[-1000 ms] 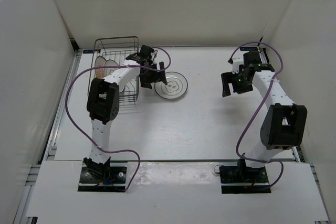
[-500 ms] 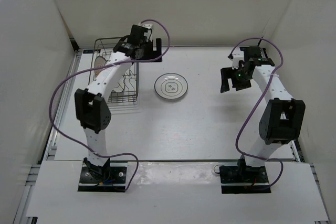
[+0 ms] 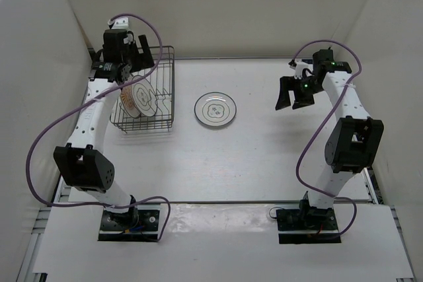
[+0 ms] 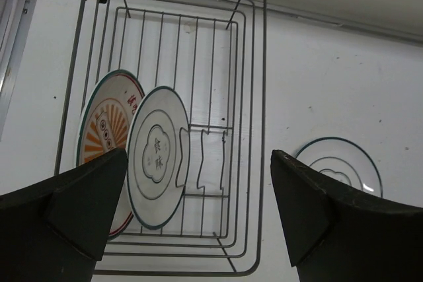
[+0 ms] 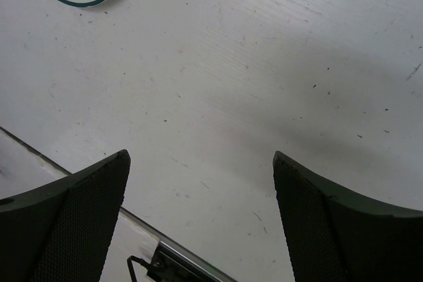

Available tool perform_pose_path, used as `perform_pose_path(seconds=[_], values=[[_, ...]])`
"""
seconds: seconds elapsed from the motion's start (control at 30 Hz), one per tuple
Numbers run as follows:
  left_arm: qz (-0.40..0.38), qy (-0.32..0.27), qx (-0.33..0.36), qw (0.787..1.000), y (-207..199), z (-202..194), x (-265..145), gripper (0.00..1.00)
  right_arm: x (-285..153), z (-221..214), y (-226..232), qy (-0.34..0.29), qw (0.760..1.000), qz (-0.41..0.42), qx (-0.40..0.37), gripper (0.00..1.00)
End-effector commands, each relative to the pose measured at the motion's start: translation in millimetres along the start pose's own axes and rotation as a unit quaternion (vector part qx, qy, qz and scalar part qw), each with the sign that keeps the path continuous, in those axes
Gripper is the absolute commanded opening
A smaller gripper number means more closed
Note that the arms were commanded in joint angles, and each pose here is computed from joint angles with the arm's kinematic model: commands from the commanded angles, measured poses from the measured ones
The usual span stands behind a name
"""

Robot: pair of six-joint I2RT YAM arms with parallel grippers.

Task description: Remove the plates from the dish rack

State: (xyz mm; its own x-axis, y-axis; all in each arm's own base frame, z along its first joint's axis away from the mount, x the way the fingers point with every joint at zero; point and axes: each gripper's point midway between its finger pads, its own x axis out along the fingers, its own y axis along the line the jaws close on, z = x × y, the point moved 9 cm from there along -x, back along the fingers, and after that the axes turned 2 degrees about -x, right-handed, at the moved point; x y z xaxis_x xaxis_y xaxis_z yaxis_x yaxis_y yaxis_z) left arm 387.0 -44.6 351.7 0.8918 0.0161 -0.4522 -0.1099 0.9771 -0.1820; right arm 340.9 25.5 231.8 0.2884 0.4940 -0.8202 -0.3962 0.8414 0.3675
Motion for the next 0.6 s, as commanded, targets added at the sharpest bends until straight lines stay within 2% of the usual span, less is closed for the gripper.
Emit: perform_pose_path(seconds=[0.0,0.17,0.3,0.57], values=[[0.040,0.044,0.021,0.998,16,-15,-4,1.00,-1,-1,4,0.004,1.000,0.021,-0.001,0.90],[0.051,0.075,0.023,0.996,20,-29,9,1.00,-1,0,2,0.003,1.000,0.016,-0.001,0.90],[0.069,0.121,0.032,0.990,24,-45,20,1.00,-1,-1,2,0.008,1.000,0.011,0.000,0.90],[0.107,0.154,0.033,0.982,30,-62,35,1.00,-2,-2,-1,0.011,1.000,0.001,-0.005,0.90]])
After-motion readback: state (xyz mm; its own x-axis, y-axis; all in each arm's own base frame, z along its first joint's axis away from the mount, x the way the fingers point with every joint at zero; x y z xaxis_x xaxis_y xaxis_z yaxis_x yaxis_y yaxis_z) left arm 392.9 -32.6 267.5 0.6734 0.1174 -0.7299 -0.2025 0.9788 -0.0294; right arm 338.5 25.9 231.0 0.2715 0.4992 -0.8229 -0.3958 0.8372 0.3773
